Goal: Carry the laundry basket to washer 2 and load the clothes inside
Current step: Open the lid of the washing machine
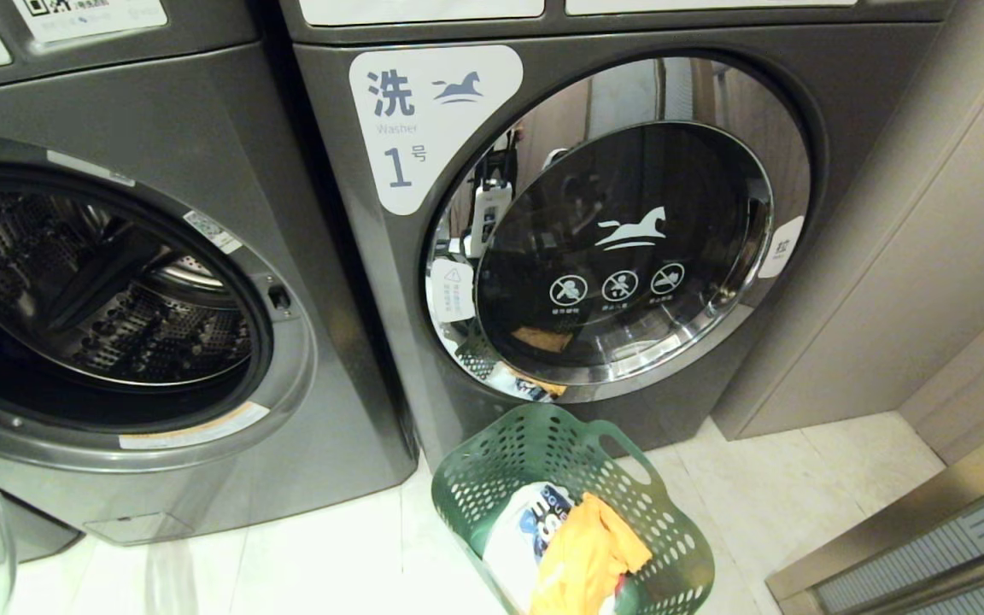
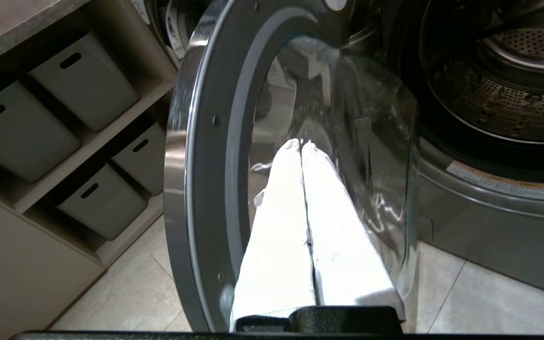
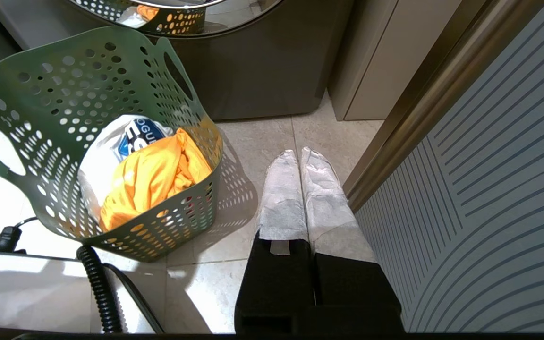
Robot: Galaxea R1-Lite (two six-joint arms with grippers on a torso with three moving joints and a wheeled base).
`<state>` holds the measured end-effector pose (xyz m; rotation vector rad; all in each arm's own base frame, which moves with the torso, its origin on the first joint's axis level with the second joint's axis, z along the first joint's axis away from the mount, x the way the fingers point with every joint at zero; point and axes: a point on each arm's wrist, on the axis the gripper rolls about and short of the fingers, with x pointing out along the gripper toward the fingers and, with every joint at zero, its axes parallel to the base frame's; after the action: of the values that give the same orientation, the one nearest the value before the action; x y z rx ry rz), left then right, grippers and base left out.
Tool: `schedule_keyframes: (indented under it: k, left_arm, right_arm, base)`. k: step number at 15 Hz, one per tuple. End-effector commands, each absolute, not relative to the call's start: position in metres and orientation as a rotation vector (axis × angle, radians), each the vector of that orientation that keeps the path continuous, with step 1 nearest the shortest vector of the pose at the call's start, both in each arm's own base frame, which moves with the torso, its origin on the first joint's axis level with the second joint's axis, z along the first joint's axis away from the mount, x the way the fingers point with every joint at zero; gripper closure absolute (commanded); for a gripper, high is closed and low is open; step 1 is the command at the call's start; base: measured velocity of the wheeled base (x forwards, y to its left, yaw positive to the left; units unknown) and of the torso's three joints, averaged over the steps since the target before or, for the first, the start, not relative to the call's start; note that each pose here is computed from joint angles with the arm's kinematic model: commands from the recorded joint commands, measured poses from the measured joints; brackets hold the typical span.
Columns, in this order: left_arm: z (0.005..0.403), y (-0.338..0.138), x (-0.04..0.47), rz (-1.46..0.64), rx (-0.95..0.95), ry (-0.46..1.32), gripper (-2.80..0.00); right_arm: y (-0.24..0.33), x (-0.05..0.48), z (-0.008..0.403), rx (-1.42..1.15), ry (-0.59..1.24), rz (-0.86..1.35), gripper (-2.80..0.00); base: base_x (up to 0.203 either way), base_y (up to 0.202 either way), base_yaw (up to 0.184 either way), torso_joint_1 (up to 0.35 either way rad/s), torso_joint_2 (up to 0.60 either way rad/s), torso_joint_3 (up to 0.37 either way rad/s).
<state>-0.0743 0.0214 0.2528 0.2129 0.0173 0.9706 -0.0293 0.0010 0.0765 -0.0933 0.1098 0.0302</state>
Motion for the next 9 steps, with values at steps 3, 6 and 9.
schedule_keyframes:
  k: [3,6,9]
  left_arm:
    - [0.294,0.017,0.031,0.93,0.281,0.245,0.0]
    - [0.279,0.024,0.096,0.985,0.257,0.416,0.0]
    - [0.266,0.058,0.11,1.159,0.184,0.541,0.0]
  right_arm:
    - [0.001,-0.029,0.076,-0.097,0.112,0.034,0.0]
    - [0.001,-0.029,0.076,-0.097,0.112,0.033,0.0]
    - [0.001,-0.029,0.076,-0.092,0.112,0.033,0.0]
  base:
    - [0.0,0.0,0.0,0.0,0.0,0.0]
    - [0.0,0.0,0.0,0.0,0.0,0.0]
    - [0.0,0.0,0.0,0.0,0.0,0.0]
